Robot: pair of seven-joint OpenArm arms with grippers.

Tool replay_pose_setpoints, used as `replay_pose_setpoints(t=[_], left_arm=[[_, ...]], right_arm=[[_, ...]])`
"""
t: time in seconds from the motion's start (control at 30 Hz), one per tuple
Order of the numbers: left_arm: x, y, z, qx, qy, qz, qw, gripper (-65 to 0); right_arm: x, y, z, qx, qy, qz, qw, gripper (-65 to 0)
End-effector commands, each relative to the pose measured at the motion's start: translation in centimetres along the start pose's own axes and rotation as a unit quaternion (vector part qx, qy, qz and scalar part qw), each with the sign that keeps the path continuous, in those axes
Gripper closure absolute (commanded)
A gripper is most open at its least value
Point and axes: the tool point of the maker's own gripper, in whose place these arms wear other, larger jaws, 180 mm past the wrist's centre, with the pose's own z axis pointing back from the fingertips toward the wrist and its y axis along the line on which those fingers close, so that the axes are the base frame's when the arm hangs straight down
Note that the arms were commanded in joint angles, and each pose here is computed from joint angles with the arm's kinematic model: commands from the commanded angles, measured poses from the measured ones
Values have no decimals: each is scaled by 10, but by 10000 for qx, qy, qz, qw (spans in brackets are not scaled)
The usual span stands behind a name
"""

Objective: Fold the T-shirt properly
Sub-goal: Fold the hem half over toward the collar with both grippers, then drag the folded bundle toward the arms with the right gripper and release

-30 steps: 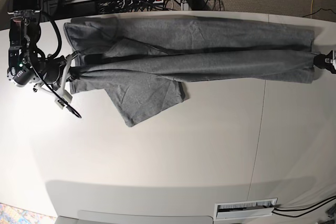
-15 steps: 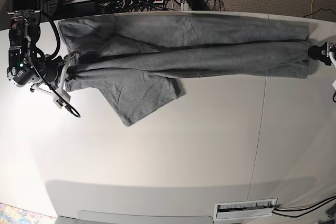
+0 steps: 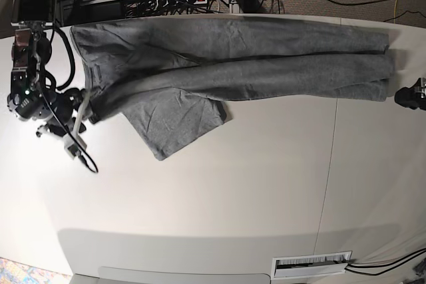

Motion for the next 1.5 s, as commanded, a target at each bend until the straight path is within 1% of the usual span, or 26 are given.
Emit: replay_pose_setpoints(t=[0.0, 0.1, 0.17, 0.27, 0.33, 0.47, 0.57, 0.7, 0.8, 0.87, 0.93, 1.13, 1.3, 1.43, 1.47], left_arm=[[14, 0, 13, 56, -174, -118, 9998, -249], [10, -5, 5, -41, -143, -108, 9998, -249], [8, -9, -3, -142, -160, -70, 9997, -249], [4, -15, -13, -270, -145, -24, 9995, -249], [3, -17, -16, -316, -156, -8, 9994, -249], [2, -20, -22, -387, -163, 14, 9991, -249], [2, -23, -26, -444, -172, 11, 9989, -249], [-3, -34, -35, -595, -58, -42, 9982, -249], [-8, -40, -43, -700, -31, -33, 9975, -249], [-13, -43, -47, -763, -7, 6, 9971, -249], [-18, -46, -52, -821, 22, 59, 9966, -249], [-24, -48, -57, -873, 36, 124, 9961, -249], [-24, -48, -57, -873, 40, 124, 9961, -249], [-24, -48, -57, -873, 38, 125, 9961, -249], [-24, -48, -57, -873, 38, 125, 9961, -249]], right_arm=[[24, -9, 8, -112, -394, 34, 9992, -256], [51, 2, 1, 29, -837, -112, 9964, -256], [61, 10, -5, 129, -975, -218, 9949, -256], [61, 15, -11, 116, -910, -249, 9955, -255], [59, 11, -11, 12, -872, -208, 9960, -255], [63, 6, -13, -117, -1017, -187, 9946, -255], [67, 8, -22, 0, -1298, -390, 9908, -255], [73, 2, -42, -69, -1612, -633, 9849, -256], [81, 6, -57, 75, -1714, -892, 9811, -256], [85, 9, -68, 134, -1638, -945, 9819, -256], [90, 13, -78, 184, -1514, -854, 9846, -256], [99, 36, -108, 457, -1035, -283, 9932, -256], [84, 48, -124, 492, -560, 101, 9972, -255], [64, 51, -130, 557, -167, 54, 9983, -254], [58, 51, -131, 568, -48, 39, 9984, -245]])
